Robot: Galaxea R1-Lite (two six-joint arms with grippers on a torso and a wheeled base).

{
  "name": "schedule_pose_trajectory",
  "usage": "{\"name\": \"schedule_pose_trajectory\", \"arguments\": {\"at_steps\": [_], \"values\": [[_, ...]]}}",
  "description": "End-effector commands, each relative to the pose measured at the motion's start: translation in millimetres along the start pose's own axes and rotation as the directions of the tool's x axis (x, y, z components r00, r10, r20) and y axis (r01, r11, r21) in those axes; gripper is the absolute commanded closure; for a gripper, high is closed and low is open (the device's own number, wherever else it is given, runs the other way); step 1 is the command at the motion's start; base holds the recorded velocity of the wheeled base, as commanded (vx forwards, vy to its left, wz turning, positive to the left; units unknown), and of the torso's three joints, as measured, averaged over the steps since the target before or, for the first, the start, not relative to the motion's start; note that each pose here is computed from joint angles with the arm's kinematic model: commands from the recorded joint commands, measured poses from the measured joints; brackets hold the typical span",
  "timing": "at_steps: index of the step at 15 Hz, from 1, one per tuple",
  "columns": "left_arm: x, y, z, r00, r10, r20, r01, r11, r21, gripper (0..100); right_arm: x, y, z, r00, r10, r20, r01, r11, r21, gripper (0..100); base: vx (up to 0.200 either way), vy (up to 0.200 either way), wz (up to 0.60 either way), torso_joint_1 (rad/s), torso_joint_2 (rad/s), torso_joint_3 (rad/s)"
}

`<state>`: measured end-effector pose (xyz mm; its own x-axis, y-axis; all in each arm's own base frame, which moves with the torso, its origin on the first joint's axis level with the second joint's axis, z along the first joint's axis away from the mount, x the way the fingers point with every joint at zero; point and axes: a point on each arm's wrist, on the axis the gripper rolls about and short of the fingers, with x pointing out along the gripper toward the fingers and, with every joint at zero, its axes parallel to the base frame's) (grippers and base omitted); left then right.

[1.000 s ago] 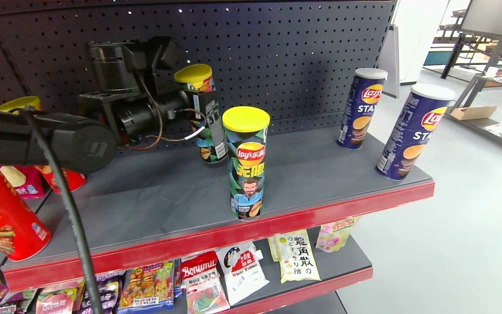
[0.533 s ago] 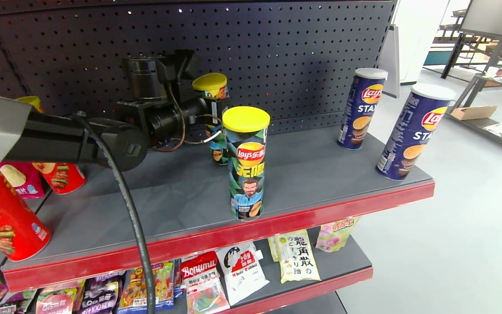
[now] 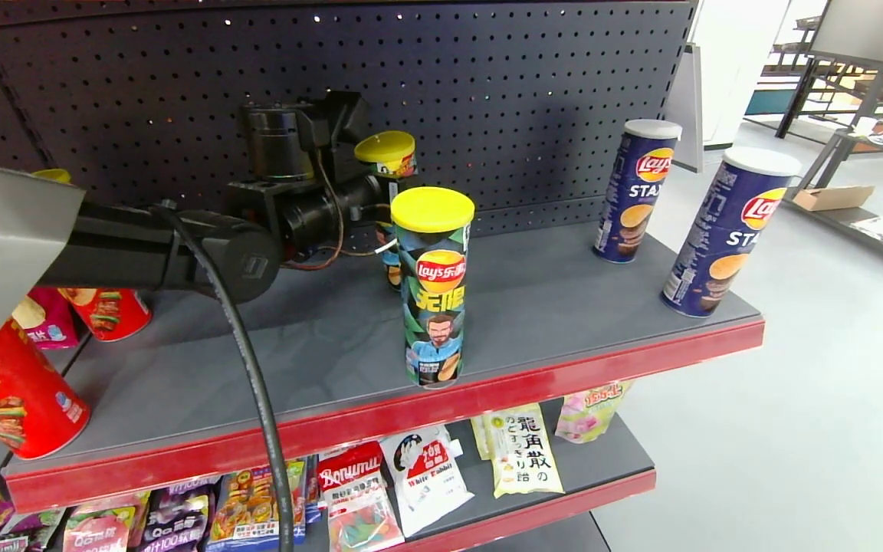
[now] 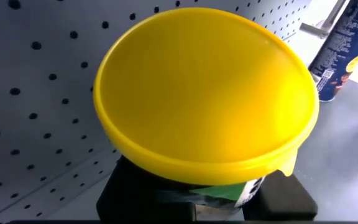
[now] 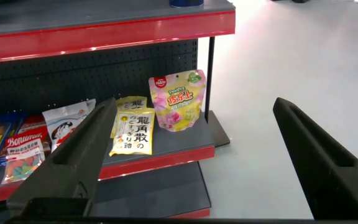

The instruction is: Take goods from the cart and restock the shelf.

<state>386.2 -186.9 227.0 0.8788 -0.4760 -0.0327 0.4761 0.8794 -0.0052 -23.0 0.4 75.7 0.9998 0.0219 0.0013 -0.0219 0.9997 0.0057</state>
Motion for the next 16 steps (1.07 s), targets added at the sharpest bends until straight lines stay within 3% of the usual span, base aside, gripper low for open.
{"name": "schedule_pose_trajectory", "arguments": {"at_steps": [1, 16], "values": [[2.1, -1.1, 1.4, 1.0, -0.002, 0.008, 0.002, 1.0, 0.001, 100, 0.2, 0.0, -0.4, 1.0, 0.001, -0.003, -0.001, 1.0, 0.0, 0, 0.0, 0.0, 0.0, 0.0, 0.0, 0.0], [3.8, -10.2, -3.1, 1.0, 0.007, -0.004, -0.007, 1.0, 0.004, 100, 0.1, 0.0, 0.0, 1.0, 0.001, -0.001, -0.001, 1.0, 0.0, 0, 0.0, 0.0, 0.0, 0.0, 0.0, 0.0]]}}
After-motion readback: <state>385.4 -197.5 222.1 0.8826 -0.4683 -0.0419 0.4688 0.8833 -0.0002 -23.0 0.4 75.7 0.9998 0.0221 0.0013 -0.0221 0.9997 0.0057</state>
